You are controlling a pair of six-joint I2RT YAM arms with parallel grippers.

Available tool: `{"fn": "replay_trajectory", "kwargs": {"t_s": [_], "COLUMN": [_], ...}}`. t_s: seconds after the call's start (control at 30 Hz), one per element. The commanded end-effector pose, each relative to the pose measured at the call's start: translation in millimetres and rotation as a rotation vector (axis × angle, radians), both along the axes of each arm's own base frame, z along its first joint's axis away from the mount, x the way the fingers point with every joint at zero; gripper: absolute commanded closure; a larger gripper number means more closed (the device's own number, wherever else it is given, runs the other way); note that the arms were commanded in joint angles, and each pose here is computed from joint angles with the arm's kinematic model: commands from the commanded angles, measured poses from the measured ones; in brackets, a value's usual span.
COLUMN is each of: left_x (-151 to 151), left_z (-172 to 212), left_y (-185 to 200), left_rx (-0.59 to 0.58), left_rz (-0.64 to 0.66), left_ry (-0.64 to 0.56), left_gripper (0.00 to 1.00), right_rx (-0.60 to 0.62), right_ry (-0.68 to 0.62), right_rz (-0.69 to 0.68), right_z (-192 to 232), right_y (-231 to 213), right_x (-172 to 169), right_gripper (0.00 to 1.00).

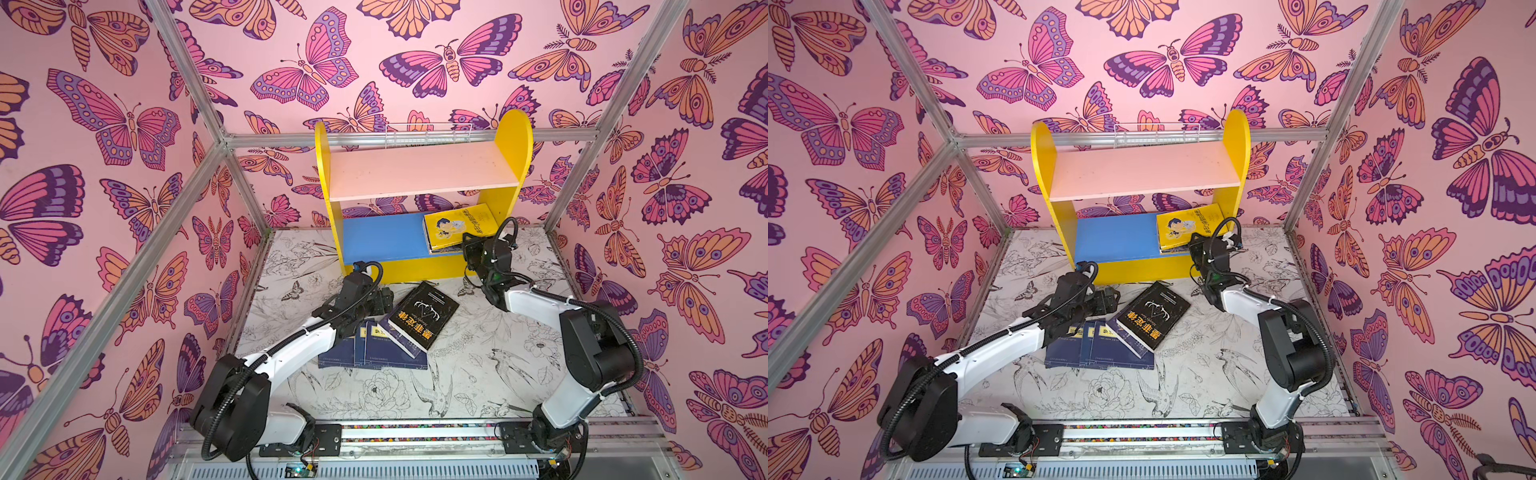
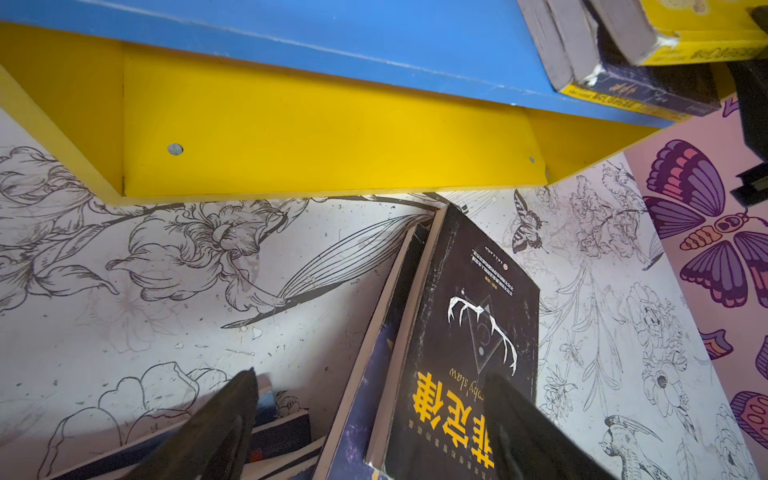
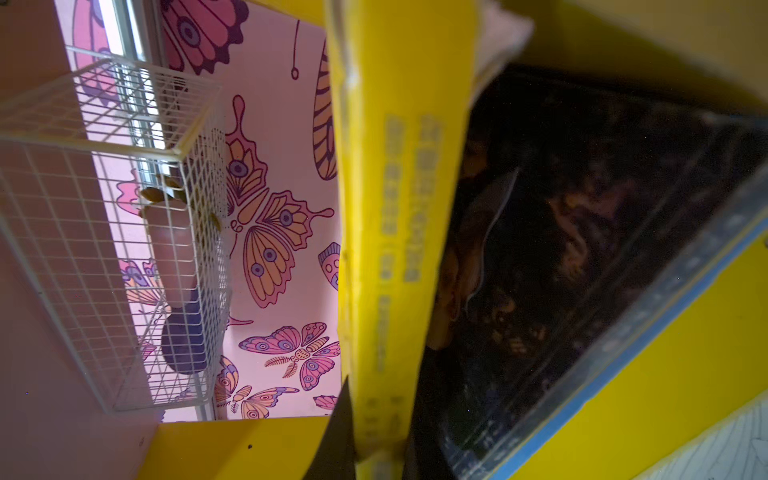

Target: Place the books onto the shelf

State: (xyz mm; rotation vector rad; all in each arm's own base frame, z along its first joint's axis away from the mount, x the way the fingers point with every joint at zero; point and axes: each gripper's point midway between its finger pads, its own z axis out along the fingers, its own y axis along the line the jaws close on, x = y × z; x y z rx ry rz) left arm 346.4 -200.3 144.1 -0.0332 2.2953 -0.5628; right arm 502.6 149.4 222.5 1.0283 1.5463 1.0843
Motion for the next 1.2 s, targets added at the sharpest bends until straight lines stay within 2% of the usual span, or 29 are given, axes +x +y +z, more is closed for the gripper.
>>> {"fn": "replay_trajectory", "kwargs": {"t_s": [0.0,0.07,0.13,0.2,0.27,0.33,0.43,0.57,0.8,1.03,1.1,1.17], "left_x": [-3.8,-3.7,-3.8,-4.1,-3.8,-3.1,-2.6,-2.3,-2.9,-3.5,-3.0,-2.5], "left_z": [-9.9,-10.1,-11.1,-11.7,-12.2,-11.5,-9.6,-9.0,-13.3,-18.3,-19.9,-22.1], "left_y": [0.0,-0.1,-1.2,-2.3,-4.1,-5.6,-7.1,-6.6,-6.6,-5.3,-5.8,-5.6], "left_rx": [-0.001,-0.001,-0.002,-0.008,-0.012,-0.017,-0.023,-0.022,-0.017,-0.011,-0.011,-0.01], "left_rz": [-0.005,-0.006,-0.009,-0.01,-0.016,-0.018,-0.019,-0.017,-0.017,-0.011,-0.01,-0.004], "left_ry": [0.032,0.033,0.037,0.043,0.047,0.049,0.047,0.047,0.057,0.069,0.074,0.081], "left_gripper": [0.13,0.13,0.13,0.13,0.13,0.14,0.14,0.14,0.13,0.13,0.13,0.14], "right_rx": [0.063,0.051,0.035,0.012,-0.021,-0.047,-0.074,-0.075,-0.112,-0.259,-0.271,-0.282], "right_ry": [-0.096,-0.049,0.0,0.086,0.157,0.219,0.314,0.366,0.384,0.401,0.403,0.424], "right_rz": [-0.096,-0.097,-0.096,-0.088,-0.069,-0.051,-0.042,-0.001,0.073,0.141,0.145,0.153], "right_z": [44.4,37.8,33.6,24.6,20.1,16.6,5.3,-5.9,-9.9,-15.0,-12.4,-20.0], "right_y": [-10.3,-9.6,-9.2,-8.5,-6.1,-4.3,-4.2,0.6,7.2,2.1,-1.6,-2.2], "right_x": [5.0,1.4,-2.3,-5.7,-8.3,-10.8,-16.5,-19.4,-29.3,-53.0,-62.2,-65.9], "right_gripper": [1.0,0.99,0.73,0.57,0.48,0.45,0.44,0.44,0.43,0.45,0.52,0.72]}}
